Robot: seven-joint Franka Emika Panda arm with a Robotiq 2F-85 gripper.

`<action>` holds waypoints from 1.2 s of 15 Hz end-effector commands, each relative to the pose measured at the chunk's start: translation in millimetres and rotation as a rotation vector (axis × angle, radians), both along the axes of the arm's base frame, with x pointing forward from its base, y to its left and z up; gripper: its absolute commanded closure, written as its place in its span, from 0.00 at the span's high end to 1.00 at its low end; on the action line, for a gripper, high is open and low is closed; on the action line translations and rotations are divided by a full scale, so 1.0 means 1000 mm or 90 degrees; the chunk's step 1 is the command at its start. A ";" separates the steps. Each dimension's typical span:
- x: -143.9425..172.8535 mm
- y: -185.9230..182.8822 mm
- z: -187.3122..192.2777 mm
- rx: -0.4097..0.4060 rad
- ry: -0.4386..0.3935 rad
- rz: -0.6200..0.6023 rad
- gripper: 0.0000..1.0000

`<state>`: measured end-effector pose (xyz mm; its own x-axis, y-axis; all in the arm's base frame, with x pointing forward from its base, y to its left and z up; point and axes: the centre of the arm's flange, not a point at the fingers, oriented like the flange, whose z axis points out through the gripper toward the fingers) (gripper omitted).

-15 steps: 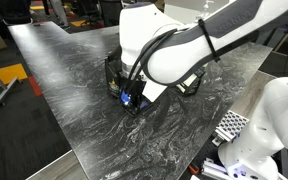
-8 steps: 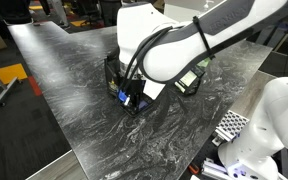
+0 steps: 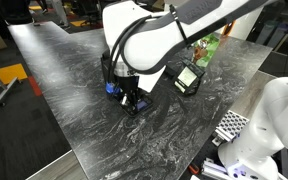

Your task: Press the left button on the scale

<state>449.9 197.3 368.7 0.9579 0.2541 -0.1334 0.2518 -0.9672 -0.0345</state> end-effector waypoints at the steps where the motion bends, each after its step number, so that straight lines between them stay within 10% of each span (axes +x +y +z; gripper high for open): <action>1: 0.015 0.011 -0.030 0.003 0.025 0.007 0.00; 18: -0.034 0.010 0.051 -0.067 -0.135 -0.081 0.00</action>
<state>429.5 217.0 409.8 0.9906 0.1365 0.0097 0.1350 -0.9866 0.0915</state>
